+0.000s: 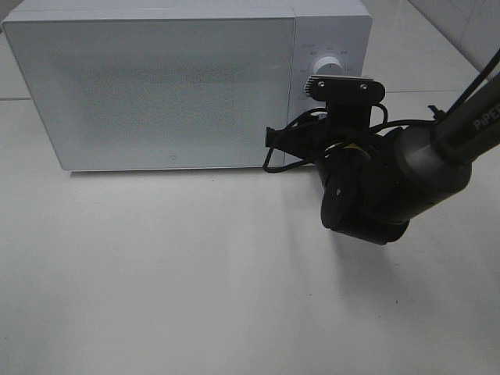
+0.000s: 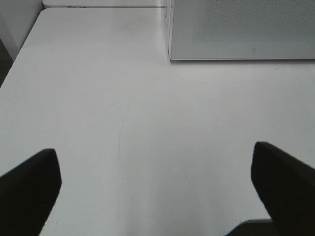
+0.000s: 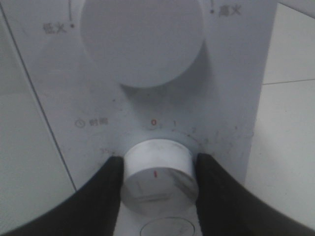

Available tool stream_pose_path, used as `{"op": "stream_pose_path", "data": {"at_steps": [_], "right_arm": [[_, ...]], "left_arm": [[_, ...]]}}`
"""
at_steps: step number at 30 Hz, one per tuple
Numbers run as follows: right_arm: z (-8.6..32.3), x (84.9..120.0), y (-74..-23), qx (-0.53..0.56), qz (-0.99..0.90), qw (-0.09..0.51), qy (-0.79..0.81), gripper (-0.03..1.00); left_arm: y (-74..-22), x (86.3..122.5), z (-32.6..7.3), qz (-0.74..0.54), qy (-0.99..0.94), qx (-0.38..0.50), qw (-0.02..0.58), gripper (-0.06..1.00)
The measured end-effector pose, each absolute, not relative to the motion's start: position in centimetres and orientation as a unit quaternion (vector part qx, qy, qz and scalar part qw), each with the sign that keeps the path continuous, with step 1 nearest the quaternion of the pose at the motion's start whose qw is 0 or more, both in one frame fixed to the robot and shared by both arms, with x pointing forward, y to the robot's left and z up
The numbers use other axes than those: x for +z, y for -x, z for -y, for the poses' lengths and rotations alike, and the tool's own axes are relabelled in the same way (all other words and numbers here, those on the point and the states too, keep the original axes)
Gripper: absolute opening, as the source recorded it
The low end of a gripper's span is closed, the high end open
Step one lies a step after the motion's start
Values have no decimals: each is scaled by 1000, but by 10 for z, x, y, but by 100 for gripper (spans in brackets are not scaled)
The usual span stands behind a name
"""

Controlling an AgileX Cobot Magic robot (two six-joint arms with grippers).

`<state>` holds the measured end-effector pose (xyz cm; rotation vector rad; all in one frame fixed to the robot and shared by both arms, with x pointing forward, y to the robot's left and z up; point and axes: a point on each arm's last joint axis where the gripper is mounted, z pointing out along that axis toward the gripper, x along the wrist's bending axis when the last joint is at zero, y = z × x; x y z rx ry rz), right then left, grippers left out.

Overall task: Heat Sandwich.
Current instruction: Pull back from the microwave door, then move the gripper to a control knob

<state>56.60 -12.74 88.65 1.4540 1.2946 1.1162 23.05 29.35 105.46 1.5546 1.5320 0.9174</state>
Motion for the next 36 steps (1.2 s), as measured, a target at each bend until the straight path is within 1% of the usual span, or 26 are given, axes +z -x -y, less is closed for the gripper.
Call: {"op": "stream_pose_path", "data": {"at_steps": [2, 5, 6, 11, 15, 20, 24, 27, 29, 30, 33, 34, 36], "right_arm": [[127, 887, -566, 452, -514, 430, -589, 40], [127, 886, -566, 473, -487, 407, -611, 40], [127, 887, -566, 489, -464, 389, -628, 40], [127, 886, -565, 512, -430, 361, -650, 40], [127, 886, -564, 552, -367, 303, -685, 40], [127, 885, -564, 567, -331, 274, -703, 40], [127, 885, -564, 589, -269, 225, -728, 40], [127, 885, -564, 595, -249, 209, -735, 40], [127, 885, -564, 605, -216, 182, -745, 40], [127, 885, -564, 605, -216, 182, -745, 40], [127, 885, -564, 613, -179, 152, -754, 40], [127, 885, -564, 617, -157, 135, -759, 40], [127, 885, -564, 619, -145, 126, -761, 40]], "left_arm": [[-231, 1055, -294, -599, -608, 359, 377, 97], [-231, 1055, -294, -599, -608, 359, 377, 97], [-231, 1055, -294, -599, -608, 359, 377, 97], [-231, 1055, -294, -599, -608, 359, 377, 97], [-231, 1055, -294, -599, -608, 359, 377, 97], [-231, 1055, -294, -599, -608, 359, 377, 97], [-231, 1055, -294, -599, -608, 359, 377, 97], [-231, 1055, -294, -599, -608, 359, 377, 97], [-231, 1055, -294, -599, -608, 359, 377, 97], [-231, 1055, -294, -599, -608, 359, 377, 97], [-231, 1055, -294, -599, -608, 359, 377, 97], [-231, 1055, -294, -599, -608, 359, 377, 97], [-231, 1055, -294, -599, -608, 359, 377, 97]]}}
